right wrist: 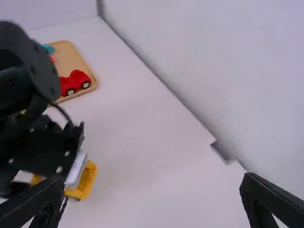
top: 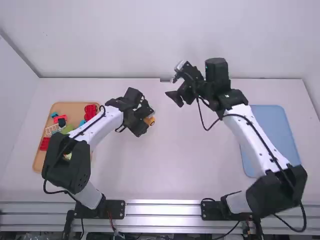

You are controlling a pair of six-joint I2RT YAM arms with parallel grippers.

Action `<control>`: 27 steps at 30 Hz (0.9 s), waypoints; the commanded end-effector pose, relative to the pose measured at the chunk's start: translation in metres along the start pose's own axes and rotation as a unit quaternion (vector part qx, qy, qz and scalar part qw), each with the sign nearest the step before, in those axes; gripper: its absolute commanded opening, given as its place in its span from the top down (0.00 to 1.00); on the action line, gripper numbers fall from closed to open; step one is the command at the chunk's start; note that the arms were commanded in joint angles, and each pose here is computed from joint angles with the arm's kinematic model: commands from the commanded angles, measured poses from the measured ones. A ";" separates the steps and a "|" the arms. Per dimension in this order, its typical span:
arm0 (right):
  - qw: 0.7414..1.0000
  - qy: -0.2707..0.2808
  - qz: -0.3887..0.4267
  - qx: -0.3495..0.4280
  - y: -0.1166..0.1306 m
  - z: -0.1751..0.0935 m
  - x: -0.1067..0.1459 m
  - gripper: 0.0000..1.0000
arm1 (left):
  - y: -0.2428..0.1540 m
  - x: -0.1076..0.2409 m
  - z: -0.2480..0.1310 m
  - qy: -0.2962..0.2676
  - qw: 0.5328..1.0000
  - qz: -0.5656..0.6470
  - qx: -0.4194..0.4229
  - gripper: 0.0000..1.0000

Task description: Assemble lego blocks to make yellow taxi

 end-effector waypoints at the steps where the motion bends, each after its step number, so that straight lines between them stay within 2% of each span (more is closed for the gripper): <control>1: 0.999 -0.012 0.029 0.022 0.001 -0.022 0.012 0.01 | -0.018 -0.004 0.010 0.001 0.994 0.104 0.031 0.40; 4: 0.998 -0.021 0.045 0.034 0.005 -0.032 0.025 0.01 | -0.033 -0.010 0.017 -0.001 0.986 0.160 0.049 0.41; 6: 0.998 -0.029 0.049 0.040 0.012 -0.039 0.037 0.02 | -0.047 -0.018 0.029 -0.002 0.976 0.211 0.058 0.58; 11: 0.997 -0.035 0.047 0.043 0.024 -0.044 0.054 0.01 | -0.069 -0.019 0.058 0.021 0.951 0.296 0.085 0.51; 18: 0.997 -0.035 0.047 0.043 0.027 -0.044 0.063 0.01 | -0.071 -0.012 0.091 0.059 0.939 0.328 0.086 0.52; 22: 0.998 -0.036 0.044 0.039 0.030 -0.042 0.062 0.01 | -0.066 -0.005 0.099 0.079 0.936 0.334 0.082 0.43; 24: 0.998 -0.037 0.040 0.035 0.032 -0.041 0.061 0.01 | -0.065 -0.004 0.100 0.085 0.935 0.337 0.073 0.21; 27: 0.998 -0.041 0.037 0.035 0.033 -0.041 0.059 0.01 | -0.065 -0.008 0.101 0.074 0.935 0.340 0.065 0.10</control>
Point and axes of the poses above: each hand's point on the last joint's axis, 136 mm out from that joint toward the fingers, its own z axis out along the fingers, its own y axis along the line the jaws close on, x = y × z, the point moved 8 cm from there along -z, back along the fingers, and after that the axes turned 4 degrees about z, right-handed, at the moved point
